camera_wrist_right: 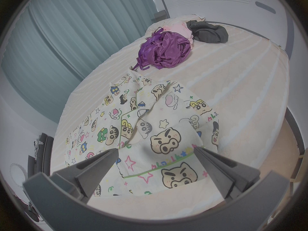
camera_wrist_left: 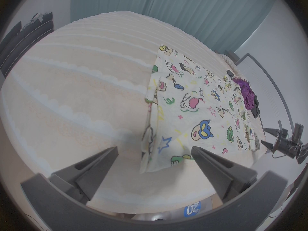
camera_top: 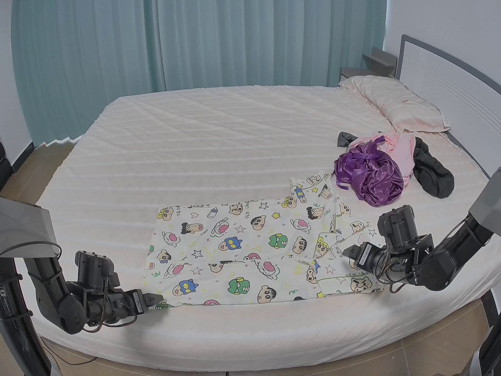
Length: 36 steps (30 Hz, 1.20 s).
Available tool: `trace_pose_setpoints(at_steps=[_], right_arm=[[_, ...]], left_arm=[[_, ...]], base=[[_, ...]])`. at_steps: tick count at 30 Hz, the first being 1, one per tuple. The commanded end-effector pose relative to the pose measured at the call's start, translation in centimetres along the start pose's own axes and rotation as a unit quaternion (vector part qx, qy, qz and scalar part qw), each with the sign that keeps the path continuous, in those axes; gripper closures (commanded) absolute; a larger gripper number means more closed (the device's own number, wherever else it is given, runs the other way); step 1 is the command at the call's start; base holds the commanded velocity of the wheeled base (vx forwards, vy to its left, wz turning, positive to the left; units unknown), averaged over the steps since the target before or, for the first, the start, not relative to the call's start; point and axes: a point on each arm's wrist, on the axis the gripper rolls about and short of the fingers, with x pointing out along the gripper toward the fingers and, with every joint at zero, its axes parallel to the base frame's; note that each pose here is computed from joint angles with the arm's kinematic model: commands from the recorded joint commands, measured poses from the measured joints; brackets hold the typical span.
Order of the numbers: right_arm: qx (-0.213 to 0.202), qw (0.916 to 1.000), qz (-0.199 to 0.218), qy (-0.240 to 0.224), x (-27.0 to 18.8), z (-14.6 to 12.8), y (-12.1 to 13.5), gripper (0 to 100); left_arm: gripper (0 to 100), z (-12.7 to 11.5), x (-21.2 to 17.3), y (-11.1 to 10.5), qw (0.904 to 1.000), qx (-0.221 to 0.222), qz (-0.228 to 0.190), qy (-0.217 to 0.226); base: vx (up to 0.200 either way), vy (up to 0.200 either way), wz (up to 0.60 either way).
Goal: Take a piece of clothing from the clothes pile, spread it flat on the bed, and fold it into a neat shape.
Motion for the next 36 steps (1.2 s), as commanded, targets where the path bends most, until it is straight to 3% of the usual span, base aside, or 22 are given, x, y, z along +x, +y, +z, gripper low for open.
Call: trace_pose_setpoints(at_steps=[1,9,15,18,21,22,29,33,36], right_arm=[[0.000,1.0000,-0.007,0.000,-0.2,0.1,-0.6,0],[0.017,0.9997,0.012,-0.013,0.4,0.0,-1.1,0],[0.020,0.9995,0.003,-0.023,1.1,0.6,-2.0,0],[-0.049,0.9986,0.009,-0.019,0.9,1.3,-3.6,0],[-0.086,0.9952,0.041,-0.024,0.9,2.1,-4.7,0],[-0.109,0.9912,0.072,-0.021,1.1,2.6,-5.6,0],[-0.144,0.9858,0.085,0.012,3.6,3.1,-8.7,0],[-0.147,0.9797,0.130,0.039,4.3,3.2,-9.6,0],[-0.162,0.9755,0.142,0.042,5.4,3.4,-10.0,0]], left_arm=[[0,1.1,-1.0,0.1,0.9995,-0.009,-0.003,-0.032],[0,3.1,-2.6,-0.7,0.9945,-0.034,-0.003,-0.099],[0,3.1,-2.5,-1.0,0.9940,-0.045,-0.010,-0.099],[0,3.1,-2.2,-1.1,0.9944,-0.045,-0.010,-0.094],[0,3.0,-1.8,-1.0,0.9949,-0.046,-0.008,-0.090],[0,3.0,-1.6,-1.0,0.9950,-0.047,-0.008,-0.088],[0,3.4,-0.9,-1.4,0.9941,-0.065,-0.024,-0.084],[0,3.7,-0.1,-1.6,0.9937,-0.075,-0.038,-0.074],[0,3.6,0.2,-1.7,0.9940,-0.074,-0.041,-0.069]], base=[[0.000,0.000,0.00],[0.000,0.000,0.00],[0.000,0.000,0.00],[0.000,0.000,0.00],[0.000,0.000,0.00],[0.000,0.000,0.00],[0.000,0.000,0.00],[0.000,0.000,0.00],[0.000,0.000,0.00]])
